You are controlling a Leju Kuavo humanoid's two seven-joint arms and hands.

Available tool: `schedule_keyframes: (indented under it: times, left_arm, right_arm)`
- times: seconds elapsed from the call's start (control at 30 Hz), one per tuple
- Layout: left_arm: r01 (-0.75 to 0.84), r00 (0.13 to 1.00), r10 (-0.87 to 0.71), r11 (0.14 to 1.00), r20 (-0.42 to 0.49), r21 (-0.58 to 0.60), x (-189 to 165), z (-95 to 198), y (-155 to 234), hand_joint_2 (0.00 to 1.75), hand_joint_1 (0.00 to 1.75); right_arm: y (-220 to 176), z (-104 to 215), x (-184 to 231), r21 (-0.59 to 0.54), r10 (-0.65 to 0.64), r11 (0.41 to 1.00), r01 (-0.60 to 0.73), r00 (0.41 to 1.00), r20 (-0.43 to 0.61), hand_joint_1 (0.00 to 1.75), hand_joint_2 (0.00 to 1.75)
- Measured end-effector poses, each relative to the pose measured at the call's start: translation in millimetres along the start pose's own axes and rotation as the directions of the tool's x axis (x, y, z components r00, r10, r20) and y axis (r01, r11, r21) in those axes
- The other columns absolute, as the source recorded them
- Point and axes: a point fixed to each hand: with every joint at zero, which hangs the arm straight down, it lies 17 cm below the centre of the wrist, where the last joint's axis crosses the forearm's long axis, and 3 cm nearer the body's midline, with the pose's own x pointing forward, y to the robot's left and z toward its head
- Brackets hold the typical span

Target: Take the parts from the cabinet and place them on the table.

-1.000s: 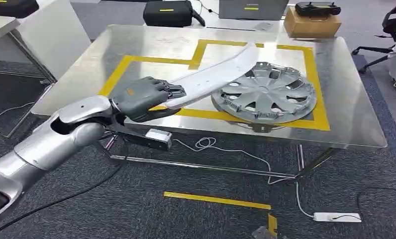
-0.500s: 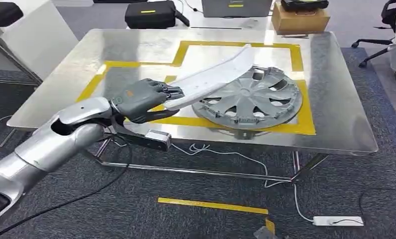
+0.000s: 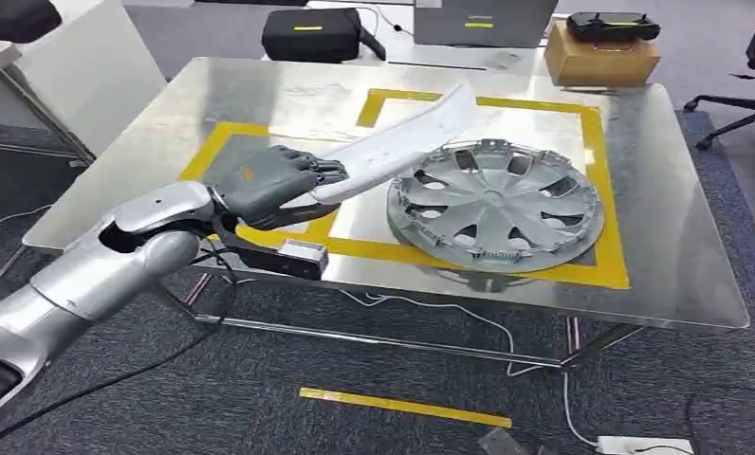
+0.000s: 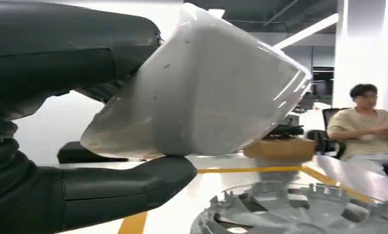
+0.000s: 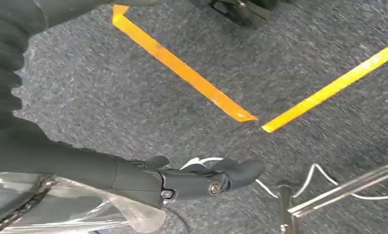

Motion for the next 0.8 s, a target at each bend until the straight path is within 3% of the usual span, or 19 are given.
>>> schedule_keyframes:
  times: [0.8]
  left_arm:
    - [-0.005, 1.0, 0.005, 1.0, -0.02, -0.009, -6.3, 5.2, -7.7, 1.75, 1.75]
  right_arm:
    - [-0.1, 0.9, -2.9, 0.0, 0.002, 1.0, -0.002, 1.0, -0.005, 0.0, 1.75]
